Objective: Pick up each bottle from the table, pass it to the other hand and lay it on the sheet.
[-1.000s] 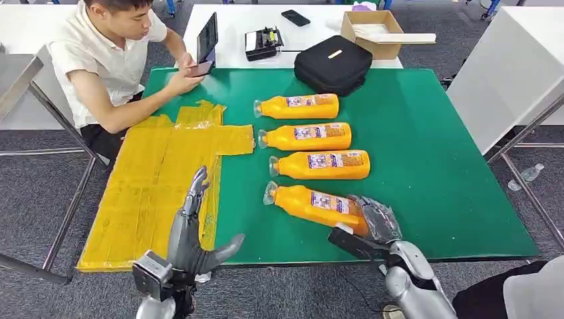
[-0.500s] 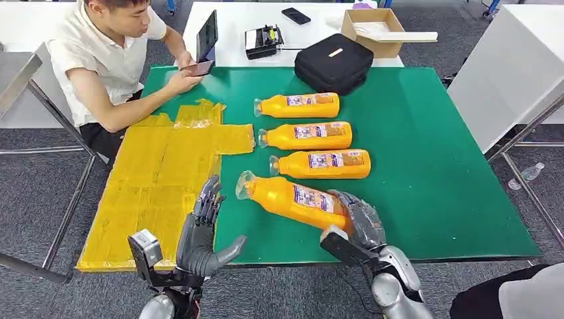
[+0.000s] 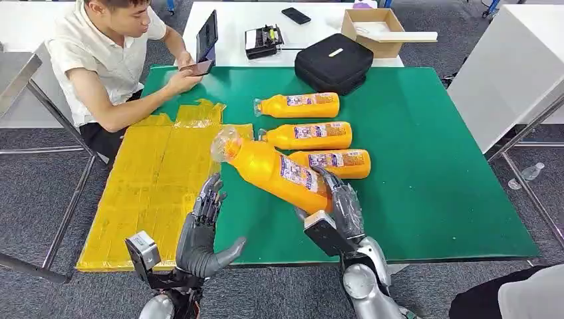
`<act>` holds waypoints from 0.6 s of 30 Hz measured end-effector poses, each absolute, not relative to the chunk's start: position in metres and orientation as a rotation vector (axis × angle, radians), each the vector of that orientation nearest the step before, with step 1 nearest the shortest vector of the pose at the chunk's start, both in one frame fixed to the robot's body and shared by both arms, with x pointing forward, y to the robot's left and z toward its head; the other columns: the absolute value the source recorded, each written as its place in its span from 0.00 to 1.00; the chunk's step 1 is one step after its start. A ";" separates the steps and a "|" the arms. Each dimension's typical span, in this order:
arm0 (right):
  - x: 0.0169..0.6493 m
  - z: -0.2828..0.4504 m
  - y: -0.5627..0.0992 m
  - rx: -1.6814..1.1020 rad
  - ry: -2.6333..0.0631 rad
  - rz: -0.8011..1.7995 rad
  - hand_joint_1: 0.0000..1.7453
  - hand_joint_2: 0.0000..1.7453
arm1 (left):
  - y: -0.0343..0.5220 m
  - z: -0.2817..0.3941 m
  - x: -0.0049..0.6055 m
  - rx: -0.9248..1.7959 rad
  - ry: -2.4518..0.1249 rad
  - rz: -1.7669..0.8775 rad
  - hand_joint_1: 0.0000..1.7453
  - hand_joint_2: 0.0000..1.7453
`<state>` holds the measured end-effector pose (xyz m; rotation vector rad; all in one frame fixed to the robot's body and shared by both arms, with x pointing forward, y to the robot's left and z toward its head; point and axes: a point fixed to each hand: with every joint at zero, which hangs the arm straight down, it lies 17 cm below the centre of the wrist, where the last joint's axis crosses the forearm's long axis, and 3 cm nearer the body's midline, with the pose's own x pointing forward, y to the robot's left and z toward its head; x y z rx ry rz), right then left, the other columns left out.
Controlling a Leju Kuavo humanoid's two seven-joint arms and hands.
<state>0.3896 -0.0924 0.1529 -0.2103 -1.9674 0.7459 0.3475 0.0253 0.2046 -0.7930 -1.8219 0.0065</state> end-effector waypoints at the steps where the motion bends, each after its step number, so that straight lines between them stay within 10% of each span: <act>1: 0.389 0.154 -0.089 -0.195 -1.971 0.745 1.00 1.00 | 0.025 0.205 0.347 -0.798 -1.821 0.008 0.00 1.00; 18: 0.360 0.152 -0.001 0.004 -2.028 0.909 1.00 1.00 | 0.023 0.214 0.348 -1.008 -1.732 0.151 0.00 1.00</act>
